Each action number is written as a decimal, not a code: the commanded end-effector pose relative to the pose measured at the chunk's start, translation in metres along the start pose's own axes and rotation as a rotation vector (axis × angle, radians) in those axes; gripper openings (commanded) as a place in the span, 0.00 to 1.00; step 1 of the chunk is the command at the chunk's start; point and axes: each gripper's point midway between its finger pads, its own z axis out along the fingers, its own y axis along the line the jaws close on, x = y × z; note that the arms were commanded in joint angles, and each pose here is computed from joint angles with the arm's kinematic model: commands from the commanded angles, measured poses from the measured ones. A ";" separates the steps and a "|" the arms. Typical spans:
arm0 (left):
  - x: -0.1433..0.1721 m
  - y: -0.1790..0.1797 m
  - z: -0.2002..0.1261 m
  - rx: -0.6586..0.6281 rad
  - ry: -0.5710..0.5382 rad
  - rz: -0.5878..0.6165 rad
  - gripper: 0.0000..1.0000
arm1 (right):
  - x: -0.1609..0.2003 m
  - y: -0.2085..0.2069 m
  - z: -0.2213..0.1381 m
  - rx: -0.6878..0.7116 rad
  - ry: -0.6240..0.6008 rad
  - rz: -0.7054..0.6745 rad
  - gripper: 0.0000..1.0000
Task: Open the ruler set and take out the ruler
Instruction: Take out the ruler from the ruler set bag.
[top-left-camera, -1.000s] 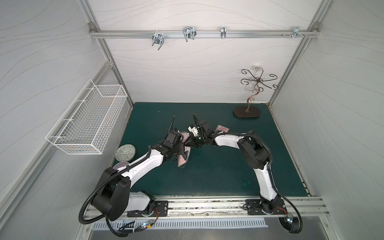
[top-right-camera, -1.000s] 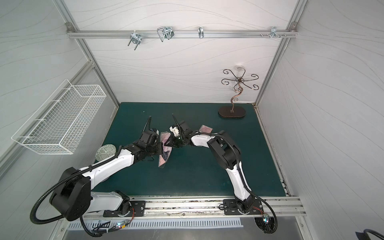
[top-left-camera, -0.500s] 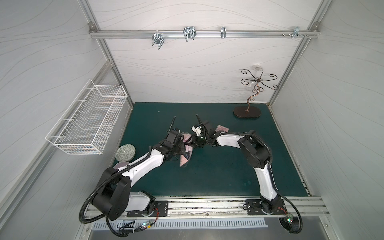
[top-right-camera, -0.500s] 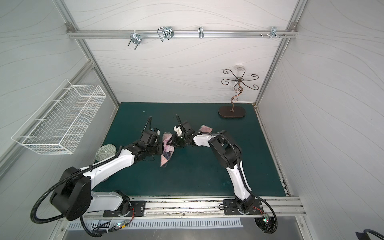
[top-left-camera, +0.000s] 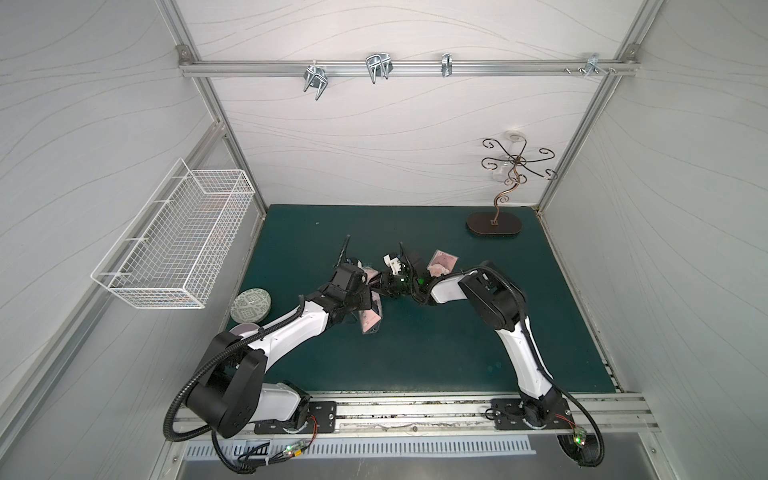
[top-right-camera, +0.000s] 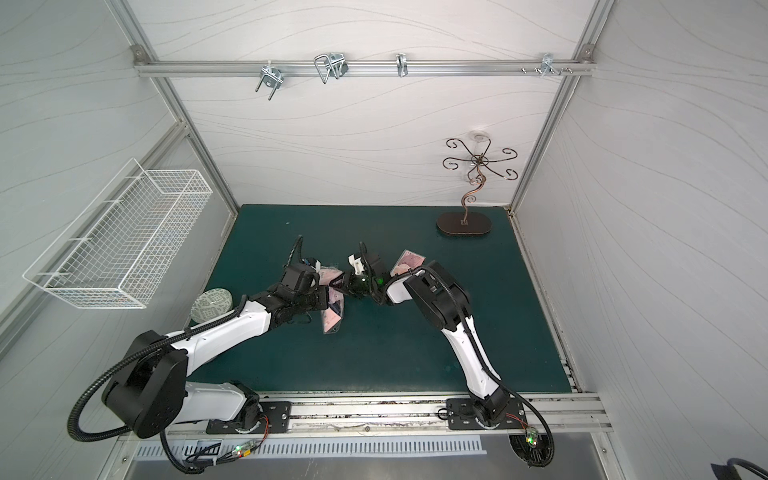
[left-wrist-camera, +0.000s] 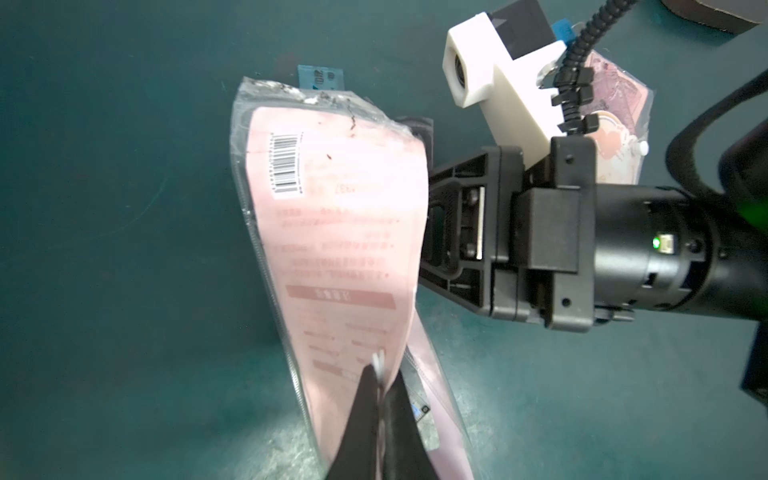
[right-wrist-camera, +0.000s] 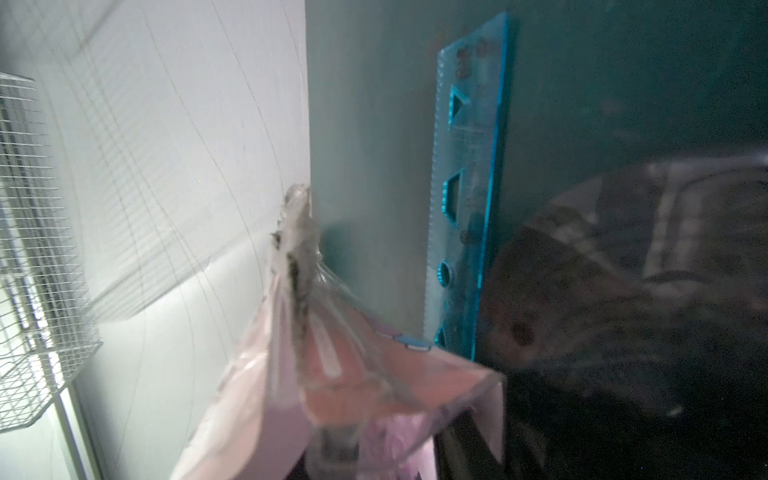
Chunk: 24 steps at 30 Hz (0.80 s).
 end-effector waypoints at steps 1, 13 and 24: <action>-0.012 -0.019 -0.007 0.088 -0.048 0.007 0.00 | -0.021 -0.001 -0.001 -0.053 -0.100 0.010 0.31; -0.011 -0.006 -0.015 0.072 -0.057 -0.028 0.00 | -0.029 0.001 -0.008 -0.076 -0.148 -0.008 0.01; -0.007 0.008 -0.011 0.035 -0.035 -0.038 0.00 | -0.026 0.034 -0.034 -0.146 -0.146 -0.098 0.00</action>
